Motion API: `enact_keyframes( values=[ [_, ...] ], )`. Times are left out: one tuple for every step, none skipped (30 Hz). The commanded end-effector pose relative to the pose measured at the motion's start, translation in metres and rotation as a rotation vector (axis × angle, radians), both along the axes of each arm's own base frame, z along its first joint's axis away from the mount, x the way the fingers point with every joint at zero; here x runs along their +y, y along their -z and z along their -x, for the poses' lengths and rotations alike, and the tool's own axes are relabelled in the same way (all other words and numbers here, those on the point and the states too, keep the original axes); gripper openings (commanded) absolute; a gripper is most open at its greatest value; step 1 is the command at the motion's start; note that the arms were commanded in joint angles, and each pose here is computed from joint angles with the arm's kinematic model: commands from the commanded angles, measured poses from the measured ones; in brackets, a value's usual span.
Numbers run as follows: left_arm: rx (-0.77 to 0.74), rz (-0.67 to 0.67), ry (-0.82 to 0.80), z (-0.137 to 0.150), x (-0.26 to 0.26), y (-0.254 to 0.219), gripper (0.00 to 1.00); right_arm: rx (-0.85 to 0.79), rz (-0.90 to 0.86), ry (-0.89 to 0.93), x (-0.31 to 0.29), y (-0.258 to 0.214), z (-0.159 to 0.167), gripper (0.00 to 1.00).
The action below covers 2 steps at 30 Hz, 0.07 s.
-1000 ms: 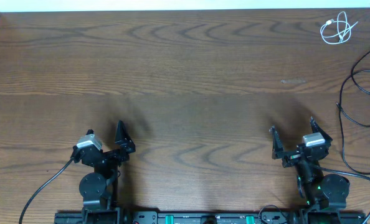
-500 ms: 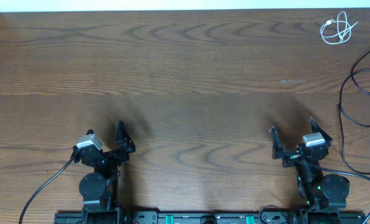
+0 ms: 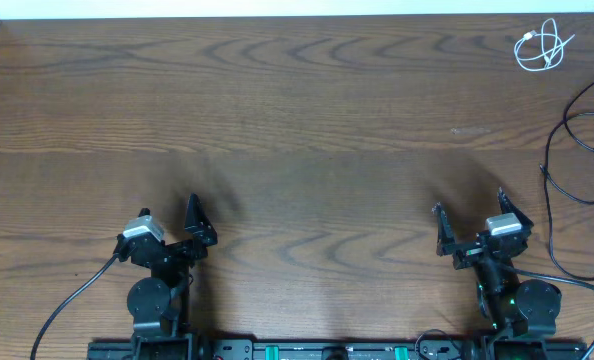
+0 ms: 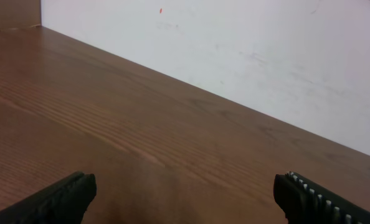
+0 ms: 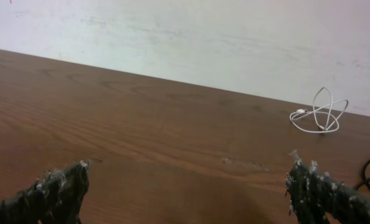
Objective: Untangle cables
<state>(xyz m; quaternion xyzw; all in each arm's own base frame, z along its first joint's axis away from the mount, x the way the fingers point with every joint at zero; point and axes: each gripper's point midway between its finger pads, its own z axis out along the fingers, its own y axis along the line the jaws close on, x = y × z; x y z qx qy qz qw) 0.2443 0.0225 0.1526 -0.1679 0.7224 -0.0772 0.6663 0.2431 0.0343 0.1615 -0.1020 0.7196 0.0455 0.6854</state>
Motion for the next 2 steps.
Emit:
enact_keyframes(
  values=[
    [0.059,-0.021,-0.022,0.0019,0.0039,0.0164,0.96,0.003,-0.012,0.007,-0.0014,0.0006,0.0000,0.99],
    [0.059,-0.021,-0.022,0.0019,0.0039,0.0164,0.96,0.003,-0.011,0.007,-0.0014,0.0006,0.0000,0.99]
  ],
)
